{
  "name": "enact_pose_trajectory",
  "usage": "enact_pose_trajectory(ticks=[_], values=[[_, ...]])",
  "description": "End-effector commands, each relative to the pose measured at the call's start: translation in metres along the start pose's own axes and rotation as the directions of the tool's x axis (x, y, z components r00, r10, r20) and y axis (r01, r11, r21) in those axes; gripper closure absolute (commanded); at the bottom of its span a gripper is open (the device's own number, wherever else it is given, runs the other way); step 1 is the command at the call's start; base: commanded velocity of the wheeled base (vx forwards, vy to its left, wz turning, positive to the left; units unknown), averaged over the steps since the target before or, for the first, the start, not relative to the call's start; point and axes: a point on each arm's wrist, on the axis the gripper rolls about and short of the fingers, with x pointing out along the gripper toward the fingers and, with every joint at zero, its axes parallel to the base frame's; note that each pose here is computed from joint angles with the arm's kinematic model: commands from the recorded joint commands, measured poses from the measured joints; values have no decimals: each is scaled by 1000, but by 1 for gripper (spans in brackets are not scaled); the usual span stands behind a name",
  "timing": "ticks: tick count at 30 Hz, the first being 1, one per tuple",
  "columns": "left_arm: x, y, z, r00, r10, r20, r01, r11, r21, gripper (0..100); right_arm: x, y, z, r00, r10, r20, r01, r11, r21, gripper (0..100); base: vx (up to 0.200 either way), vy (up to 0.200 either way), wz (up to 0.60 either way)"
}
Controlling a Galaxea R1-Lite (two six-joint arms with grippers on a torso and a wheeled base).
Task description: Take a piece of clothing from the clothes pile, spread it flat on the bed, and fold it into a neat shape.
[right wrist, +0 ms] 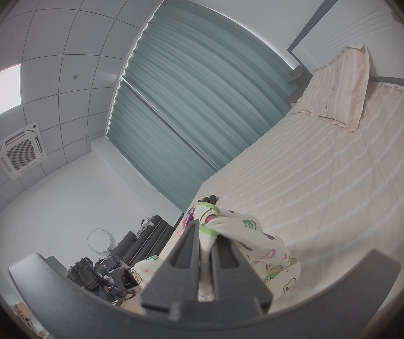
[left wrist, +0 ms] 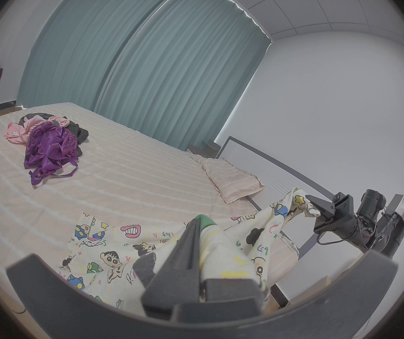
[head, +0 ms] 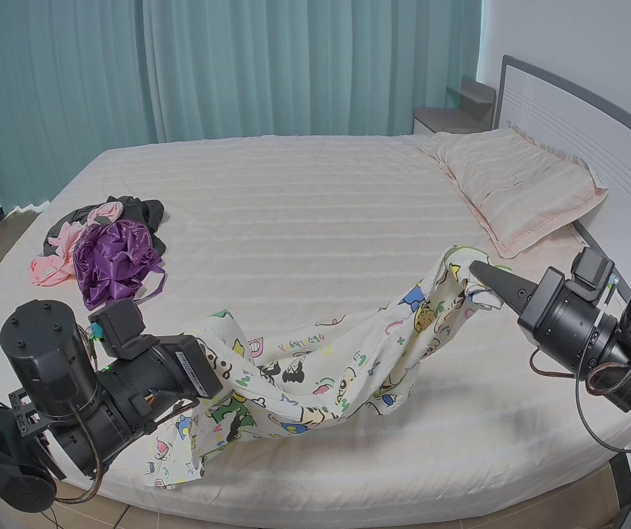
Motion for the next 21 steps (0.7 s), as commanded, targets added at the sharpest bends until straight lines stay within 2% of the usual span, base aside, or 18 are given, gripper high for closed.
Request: enact_pose_trajectory(ticks=[1,9,13,21], values=[[-2,-1,3,1000,-10,20,10,1000,-2,100,-3,2,2,1000,9,8,-9,1000,-6,100,-200,0,0],[-17,-7,17,995,-14,103,15,1000,-4,100,-20,14,14,996,78,49,-76,996,-36,100,-200,0,0],[-29,-13,26,988,-46,150,45,999,7,100,-27,22,17,991,115,62,-111,992,-61,100,-200,0,0],[-44,-15,39,974,-27,226,13,998,66,100,-43,32,25,978,193,81,-184,977,-109,100,-200,0,0]])
